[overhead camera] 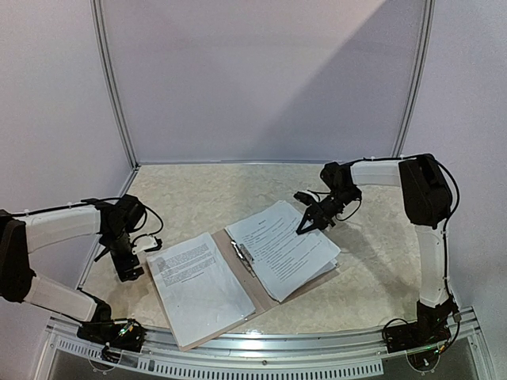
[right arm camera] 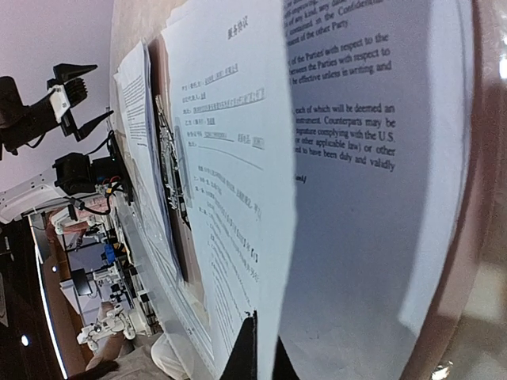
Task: Put the files into the folder
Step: Place the file in the spring clip on the folder.
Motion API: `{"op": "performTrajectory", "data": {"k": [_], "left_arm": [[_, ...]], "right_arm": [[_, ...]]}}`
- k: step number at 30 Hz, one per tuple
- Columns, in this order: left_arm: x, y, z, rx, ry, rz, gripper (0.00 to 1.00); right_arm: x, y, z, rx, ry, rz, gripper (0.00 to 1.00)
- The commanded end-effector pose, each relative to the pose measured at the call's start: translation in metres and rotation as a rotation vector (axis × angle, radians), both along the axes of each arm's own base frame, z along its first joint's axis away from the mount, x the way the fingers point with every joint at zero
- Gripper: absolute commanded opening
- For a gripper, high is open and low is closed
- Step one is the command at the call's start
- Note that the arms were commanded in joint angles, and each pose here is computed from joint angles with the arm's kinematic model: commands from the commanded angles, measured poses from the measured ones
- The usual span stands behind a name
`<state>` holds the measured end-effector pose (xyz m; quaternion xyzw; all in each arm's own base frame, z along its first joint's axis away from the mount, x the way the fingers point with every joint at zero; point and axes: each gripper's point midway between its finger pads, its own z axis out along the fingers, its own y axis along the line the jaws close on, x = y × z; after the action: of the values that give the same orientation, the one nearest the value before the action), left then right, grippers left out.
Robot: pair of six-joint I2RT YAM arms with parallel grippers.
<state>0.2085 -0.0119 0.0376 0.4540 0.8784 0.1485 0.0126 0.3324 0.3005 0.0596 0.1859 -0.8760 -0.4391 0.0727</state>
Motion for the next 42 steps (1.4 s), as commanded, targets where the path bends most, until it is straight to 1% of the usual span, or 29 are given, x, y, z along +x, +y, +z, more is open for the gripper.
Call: {"op": "performTrajectory", "data": {"k": [1,10,22,24,26,29,30,33,35,39,40,42], "left_arm": [[0.013,-0.004,0.006,-0.025,-0.036,0.014,0.99],[0.013,-0.007,0.006,-0.04,-0.03,0.016,0.99],[0.013,-0.007,0.007,-0.043,-0.035,0.013,0.99],[0.013,-0.007,0.008,-0.043,-0.036,0.012,1.0],[0.014,-0.007,0.008,-0.043,-0.037,0.012,1.0],[0.014,-0.007,0.008,-0.044,-0.035,0.01,0.99],[0.014,-0.008,0.009,-0.045,-0.034,0.008,0.99],[0.016,-0.008,0.011,-0.042,-0.039,0.005,1.0],[0.018,-0.008,0.014,-0.042,-0.044,0.004,0.99],[0.023,-0.009,0.02,-0.043,-0.055,-0.002,0.99],[0.024,-0.01,0.022,-0.045,-0.057,-0.004,0.99],[0.029,-0.011,0.026,-0.049,-0.069,-0.005,1.0]], "right_arm": [[-0.002,0.008,-0.003,0.024,-0.003,0.021,0.0],[-0.003,0.012,-0.004,0.024,-0.003,0.011,0.0],[0.0,0.014,0.003,0.029,0.008,-0.051,0.0],[0.0,0.014,0.005,0.027,0.006,-0.056,0.06],[0.002,0.013,0.007,0.018,-0.003,-0.063,0.17],[0.007,0.011,0.013,-0.011,-0.034,-0.071,0.3],[0.01,0.009,0.015,-0.032,-0.055,-0.077,0.37],[0.023,0.0,0.023,-0.124,-0.124,-0.104,0.49],[0.031,-0.008,0.03,-0.19,-0.171,-0.123,0.58],[0.049,-0.039,0.039,-0.393,-0.285,-0.185,0.65],[0.055,-0.05,0.043,-0.461,-0.326,-0.207,0.67],[0.065,-0.067,0.053,-0.581,-0.42,-0.251,0.68]]}}
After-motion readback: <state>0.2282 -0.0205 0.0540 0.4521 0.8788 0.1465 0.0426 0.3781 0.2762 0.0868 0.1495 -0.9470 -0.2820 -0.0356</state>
